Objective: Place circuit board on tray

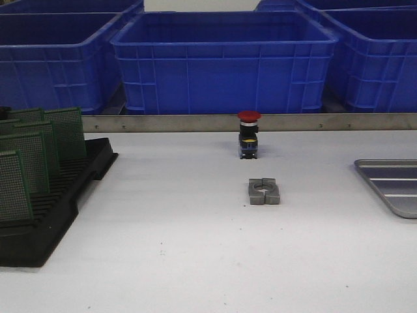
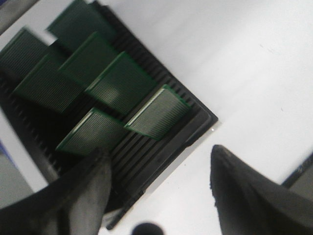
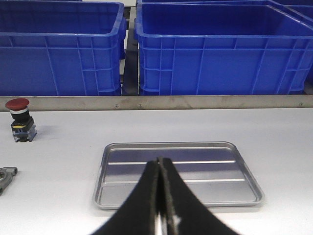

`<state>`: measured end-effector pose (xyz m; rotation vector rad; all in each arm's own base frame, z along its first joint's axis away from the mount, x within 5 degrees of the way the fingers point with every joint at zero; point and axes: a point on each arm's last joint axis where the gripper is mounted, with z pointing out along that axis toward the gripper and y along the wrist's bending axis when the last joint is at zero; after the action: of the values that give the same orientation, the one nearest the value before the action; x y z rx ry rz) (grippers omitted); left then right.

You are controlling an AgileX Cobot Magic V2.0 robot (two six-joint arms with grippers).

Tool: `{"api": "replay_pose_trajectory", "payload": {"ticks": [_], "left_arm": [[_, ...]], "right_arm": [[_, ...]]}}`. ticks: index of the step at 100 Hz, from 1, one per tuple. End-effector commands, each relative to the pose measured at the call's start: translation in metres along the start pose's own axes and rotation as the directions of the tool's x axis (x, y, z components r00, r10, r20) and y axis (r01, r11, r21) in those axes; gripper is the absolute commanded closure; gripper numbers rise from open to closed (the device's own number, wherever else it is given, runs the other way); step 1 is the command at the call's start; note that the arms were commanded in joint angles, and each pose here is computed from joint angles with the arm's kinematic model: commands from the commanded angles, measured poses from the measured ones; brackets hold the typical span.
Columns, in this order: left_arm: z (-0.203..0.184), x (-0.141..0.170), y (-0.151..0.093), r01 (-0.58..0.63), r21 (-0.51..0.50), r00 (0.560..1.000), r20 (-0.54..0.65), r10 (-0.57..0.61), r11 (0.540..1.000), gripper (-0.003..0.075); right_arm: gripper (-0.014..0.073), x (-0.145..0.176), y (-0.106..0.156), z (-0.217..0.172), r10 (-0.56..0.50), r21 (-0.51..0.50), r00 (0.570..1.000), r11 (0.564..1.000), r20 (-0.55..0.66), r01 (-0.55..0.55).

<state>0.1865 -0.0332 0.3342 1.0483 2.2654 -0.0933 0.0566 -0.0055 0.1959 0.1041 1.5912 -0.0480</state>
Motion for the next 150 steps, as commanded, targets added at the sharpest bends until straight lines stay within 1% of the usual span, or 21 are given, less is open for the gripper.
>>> {"api": "replay_pose_trajectory", "payload": {"ticks": [1, 5, 10, 17, 27, 44, 55, 59, 69, 74, 78, 83, 98, 115, 129, 138, 150], "left_arm": [[0.004, -0.019, 0.009, -0.22, 0.037, 0.974, 0.058, 0.217, 0.975, 0.03], [0.012, -0.021, 0.015, -0.285, 0.039, 0.958, 0.053, 0.282, 0.958, 0.0307], [0.021, -0.023, 0.02, -0.39, 0.054, 0.921, 0.047, 0.388, 0.919, 0.0318], [0.035, -0.022, 0.025, -0.453, 0.091, 0.891, 0.034, 0.452, 0.887, 0.033], [0.055, -0.02, 0.032, -0.475, 0.142, 0.878, 0.018, 0.478, 0.868, 0.0335], [0.089, -0.02, 0.042, -0.45, 0.161, 0.89, 0.0, 0.456, 0.878, 0.0335], [0.107, -0.023, 0.04, -0.465, 0.184, 0.881, -0.002, 0.473, 0.866, 0.0335], [0.115, -0.023, 0.039, -0.475, 0.202, 0.874, -0.002, 0.486, 0.856, 0.0335], [0.131, -0.021, 0.036, -0.468, 0.254, 0.873, -0.013, 0.487, 0.846, 0.0336], [0.138, -0.018, 0.036, -0.458, 0.281, 0.876, -0.021, 0.482, 0.844, 0.0352], [0.14, -0.017, 0.035, -0.452, 0.298, 0.877, -0.025, 0.48, 0.841, 0.0386], [0.141, -0.015, 0.035, -0.452, 0.312, 0.874, -0.031, 0.484, 0.836, 0.0451], [0.14, -0.017, 0.035, -0.454, 0.314, 0.874, -0.028, 0.486, 0.834, 0.0741], [0.13, -0.029, 0.041, -0.474, 0.295, 0.867, -0.005, 0.497, 0.83, 0.0741], [0.113, -0.046, 0.041, -0.48, 0.337, 0.868, 0.048, 0.494, 0.81, 0.0741], [0.101, -0.059, 0.036, -0.456, 0.396, 0.887, 0.129, 0.443, 0.797, 0.0741], [0.091, -0.075, 0.027, -0.411, 0.458, 0.91, 0.263, 0.322, 0.788, 0.0741]], "right_arm": [[0.0655, -0.008, 0.0, -0.002, -0.013, -0.004, 0.995, 1.0, 0.099, 0.013], [0.0655, -0.008, 0.0, -0.002, -0.013, -0.004, 0.995, 1.0, 0.099, 0.013], [0.0655, -0.008, 0.0, -0.002, -0.013, -0.004, 0.995, 1.0, 0.099, 0.013], [0.0655, -0.008, 0.0, -0.002, -0.013, -0.004, 0.995, 1.0, 0.099, 0.013], [0.0655, -0.008, 0.0, -0.002, -0.013, -0.004, 0.995, 1.0, 0.099, 0.013], [0.0655, -0.008, 0.0, -0.002, -0.013, -0.004, 0.995, 1.0, 0.099, 0.013], [0.0655, -0.008, 0.0, -0.002, -0.013, -0.004, 0.995, 1.0, 0.099, 0.013], [0.0655, -0.008, 0.0, -0.002, -0.013, -0.004, 0.995, 1.0, 0.099, 0.013], [0.0655, -0.008, 0.0, -0.002, -0.013, -0.004, 0.995, 1.0, 0.099, 0.013], [0.0655, -0.008, 0.0, -0.002, -0.013, -0.004, 0.995, 1.0, 0.099, 0.013], [0.0655, -0.008, 0.0, -0.002, -0.013, -0.004, 0.995, 1.0, 0.099, 0.013], [0.0655, -0.008, 0.0, -0.002, -0.013, -0.004, 0.995, 1.0, 0.099, 0.013], [0.0655, -0.008, 0.0, -0.002, -0.013, -0.004, 0.995, 1.0, 0.099, 0.013], [0.0655, -0.008, 0.0, -0.002, -0.013, -0.004, 0.995, 1.0, 0.099, 0.013], [0.0655, -0.008, 0.0, -0.002, -0.013, -0.004, 0.995, 1.0, 0.099, 0.013], [0.0655, -0.008, 0.0, -0.002, -0.013, -0.004, 0.995, 1.0, 0.099, 0.013], [0.0655, -0.008, 0.0, -0.002, -0.013, -0.004, 0.995, 1.0, 0.099, 0.013]]}}
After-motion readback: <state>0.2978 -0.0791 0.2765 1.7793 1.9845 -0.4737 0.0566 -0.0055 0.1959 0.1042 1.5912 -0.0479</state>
